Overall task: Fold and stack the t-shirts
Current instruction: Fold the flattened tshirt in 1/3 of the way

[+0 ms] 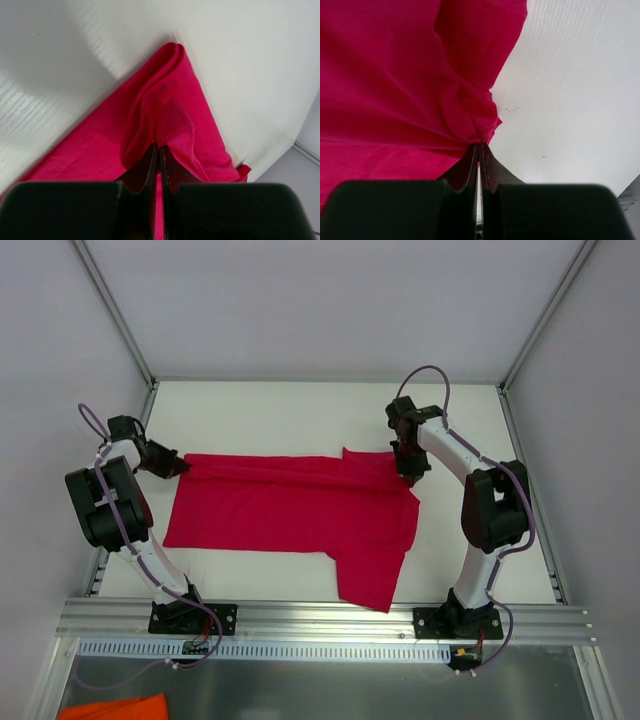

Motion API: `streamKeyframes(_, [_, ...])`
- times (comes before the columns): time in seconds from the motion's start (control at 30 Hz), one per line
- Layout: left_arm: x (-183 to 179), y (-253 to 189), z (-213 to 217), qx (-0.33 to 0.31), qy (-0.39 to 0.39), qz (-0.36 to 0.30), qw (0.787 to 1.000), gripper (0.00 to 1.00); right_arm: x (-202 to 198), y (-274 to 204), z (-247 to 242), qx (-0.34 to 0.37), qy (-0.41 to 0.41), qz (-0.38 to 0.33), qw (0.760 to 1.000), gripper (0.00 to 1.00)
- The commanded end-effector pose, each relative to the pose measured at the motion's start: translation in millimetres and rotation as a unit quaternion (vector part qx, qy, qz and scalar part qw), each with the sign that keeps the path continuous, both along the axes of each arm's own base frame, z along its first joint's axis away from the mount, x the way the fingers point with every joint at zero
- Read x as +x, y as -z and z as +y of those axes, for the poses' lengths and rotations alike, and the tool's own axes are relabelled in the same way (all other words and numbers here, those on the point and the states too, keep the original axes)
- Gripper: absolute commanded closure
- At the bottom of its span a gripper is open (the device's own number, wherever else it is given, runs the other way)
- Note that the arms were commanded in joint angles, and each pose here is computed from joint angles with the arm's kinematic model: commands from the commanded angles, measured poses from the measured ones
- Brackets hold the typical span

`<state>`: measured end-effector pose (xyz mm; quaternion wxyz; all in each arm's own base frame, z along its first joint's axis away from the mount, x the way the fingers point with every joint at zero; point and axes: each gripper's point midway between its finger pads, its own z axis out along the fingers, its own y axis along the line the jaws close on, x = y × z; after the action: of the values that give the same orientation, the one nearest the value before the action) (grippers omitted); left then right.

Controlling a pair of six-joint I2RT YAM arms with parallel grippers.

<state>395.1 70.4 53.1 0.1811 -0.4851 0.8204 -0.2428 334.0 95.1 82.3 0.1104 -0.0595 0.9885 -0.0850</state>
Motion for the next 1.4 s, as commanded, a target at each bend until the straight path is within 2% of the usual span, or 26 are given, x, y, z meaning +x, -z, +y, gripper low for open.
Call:
streamKeyframes(0.0, [-6,-7,14,0.028,-0.005,-0.006,1.000,1.00,-9,-7,-11,-0.030,0.002,0.019,0.999,0.99])
streamKeyframes(0.2, [-4,-5,14,0.024,-0.004,-0.006,1.000,1.00,-16,0,-12,-0.031,0.001,0.035,0.999,0.99])
streamKeyframes(0.23, [-1,-4,13,0.016,-0.001,-0.007,1.000,0.91,-17,0,-10,-0.028,-0.005,0.040,0.999,0.88])
streamKeyframes(0.27, [-1,-2,12,0.011,-0.004,-0.004,1.000,0.69,-16,1,-10,-0.028,-0.007,0.040,0.999,0.78])
streamKeyframes(0.3, [0,-2,13,0.011,-0.006,-0.003,1.000,0.39,-16,1,-9,-0.027,-0.010,0.038,0.999,0.62])
streamKeyframes(0.33, [1,-2,13,0.010,-0.007,-0.005,1.000,0.15,-16,-1,-6,-0.021,-0.015,0.035,0.999,0.35])
streamKeyframes(0.37, [3,-3,12,0.007,-0.004,-0.010,1.000,0.03,-13,-1,-4,-0.018,-0.020,0.029,0.999,0.28])
streamKeyframes(0.43, [13,-9,14,0.006,-0.003,-0.029,1.000,0.01,-11,-4,1,-0.004,-0.026,0.020,0.999,0.25])
streamKeyframes(0.57, [34,-25,15,-0.006,-0.003,-0.071,0.997,0.01,1,-8,11,0.019,-0.031,-0.005,0.999,0.25])
streamKeyframes(0.73, [55,-41,17,-0.021,0.000,-0.108,0.994,0.01,21,-29,22,0.044,-0.038,-0.050,0.997,0.35])
streamKeyframes(0.8, [59,-40,15,-0.030,0.004,-0.108,0.994,0.01,28,-37,23,0.045,-0.039,-0.064,0.996,0.39])
streamKeyframes(1.13, [70,-42,-2,-0.063,0.027,-0.125,0.990,0.07,28,-43,20,0.033,-0.039,-0.059,0.997,0.42])
streamKeyframes(1.17, [71,-38,-3,-0.067,0.029,-0.124,0.990,0.15,28,-43,20,0.033,-0.038,-0.061,0.997,0.43])
streamKeyframes(1.2, [72,-38,-7,-0.071,0.034,-0.125,0.989,0.19,28,-44,19,0.032,-0.039,-0.061,0.997,0.43])
streamKeyframes(1.37, [76,-38,-21,-0.079,0.063,-0.128,0.987,0.20,28,-45,18,0.027,-0.038,-0.061,0.997,0.43])
